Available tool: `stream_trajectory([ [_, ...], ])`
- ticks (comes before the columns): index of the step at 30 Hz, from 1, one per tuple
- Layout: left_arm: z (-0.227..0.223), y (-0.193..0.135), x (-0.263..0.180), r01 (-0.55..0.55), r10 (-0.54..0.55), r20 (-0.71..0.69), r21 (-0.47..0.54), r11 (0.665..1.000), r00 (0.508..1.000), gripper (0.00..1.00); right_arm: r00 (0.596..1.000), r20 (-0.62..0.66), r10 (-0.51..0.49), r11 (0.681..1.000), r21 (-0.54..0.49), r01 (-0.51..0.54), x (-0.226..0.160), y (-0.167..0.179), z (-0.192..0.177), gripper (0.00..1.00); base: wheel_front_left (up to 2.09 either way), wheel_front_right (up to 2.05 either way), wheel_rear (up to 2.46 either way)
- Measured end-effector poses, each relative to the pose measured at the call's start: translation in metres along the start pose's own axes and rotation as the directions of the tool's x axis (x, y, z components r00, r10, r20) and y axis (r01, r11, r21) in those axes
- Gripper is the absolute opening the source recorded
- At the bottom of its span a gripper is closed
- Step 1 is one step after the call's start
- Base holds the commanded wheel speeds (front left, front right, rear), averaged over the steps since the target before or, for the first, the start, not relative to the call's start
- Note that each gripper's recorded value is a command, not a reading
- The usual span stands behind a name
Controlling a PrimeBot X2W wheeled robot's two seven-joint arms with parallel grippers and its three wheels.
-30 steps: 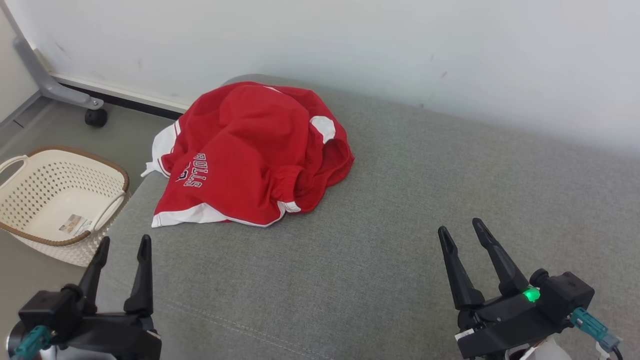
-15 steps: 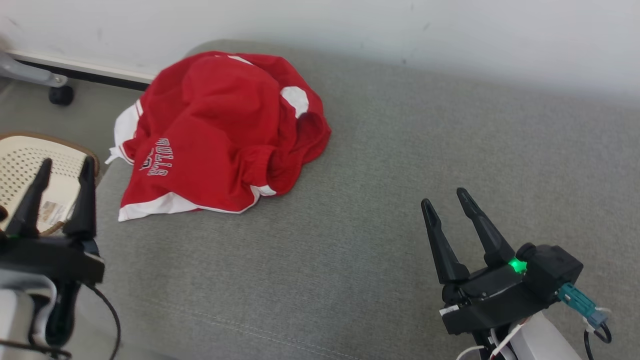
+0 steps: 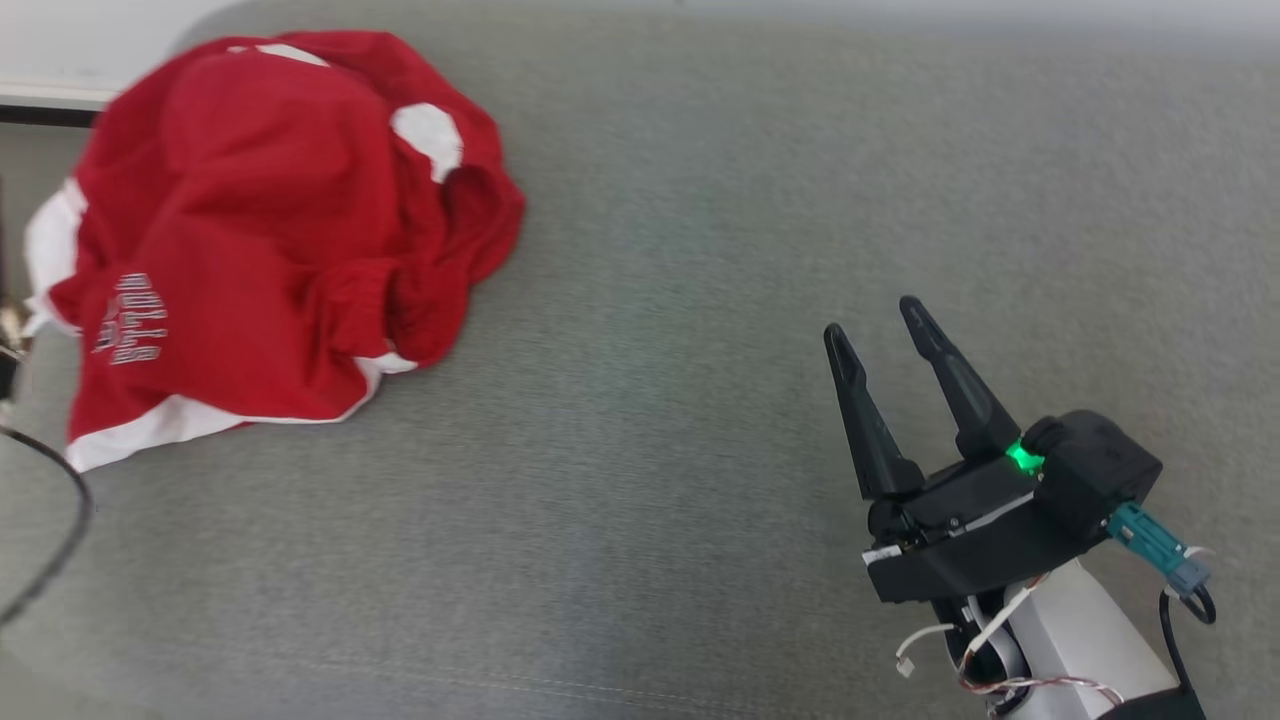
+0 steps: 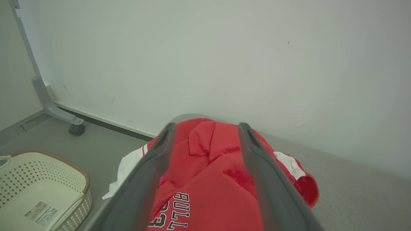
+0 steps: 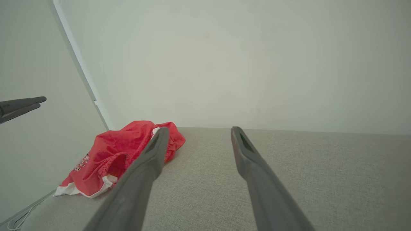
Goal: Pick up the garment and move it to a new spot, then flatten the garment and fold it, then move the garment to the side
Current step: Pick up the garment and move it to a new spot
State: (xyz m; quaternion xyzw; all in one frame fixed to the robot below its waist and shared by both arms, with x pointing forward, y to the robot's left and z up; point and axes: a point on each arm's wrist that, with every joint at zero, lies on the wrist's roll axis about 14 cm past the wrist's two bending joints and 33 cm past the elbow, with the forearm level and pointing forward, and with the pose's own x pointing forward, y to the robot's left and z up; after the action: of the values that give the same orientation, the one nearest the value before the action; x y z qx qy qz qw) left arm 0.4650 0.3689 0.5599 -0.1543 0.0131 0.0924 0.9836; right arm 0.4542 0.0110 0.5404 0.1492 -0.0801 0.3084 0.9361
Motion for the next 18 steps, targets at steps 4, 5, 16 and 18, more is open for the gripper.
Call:
stream_trajectory([
  [4,-0.002,-0.006,0.031,0.013,-0.014,-0.055,-0.008,1.0,0.998,1.0,0.999,-0.011,-0.043,0.999,-0.01,0.043,-0.004,-0.018,-0.005,1.0,0.0,0.0,0.0],
  [5,-0.004,-0.009,0.037,0.021,-0.021,-0.074,-0.005,1.0,0.997,1.0,0.999,-0.016,-0.052,0.999,-0.013,0.052,-0.005,-0.022,-0.006,1.0,0.0,0.0,0.0],
  [16,-0.068,-0.01,0.084,0.01,-0.012,-0.339,-0.007,1.0,0.941,1.0,0.989,-0.054,-0.137,0.99,-0.033,0.135,-0.015,-0.059,-0.023,1.0,0.0,0.0,0.0],
  [18,-0.084,-0.01,0.087,0.006,-0.01,-0.395,-0.011,1.0,0.918,1.0,0.986,-0.06,-0.154,0.988,-0.039,0.152,-0.017,-0.066,-0.025,1.0,0.0,0.0,0.0],
])
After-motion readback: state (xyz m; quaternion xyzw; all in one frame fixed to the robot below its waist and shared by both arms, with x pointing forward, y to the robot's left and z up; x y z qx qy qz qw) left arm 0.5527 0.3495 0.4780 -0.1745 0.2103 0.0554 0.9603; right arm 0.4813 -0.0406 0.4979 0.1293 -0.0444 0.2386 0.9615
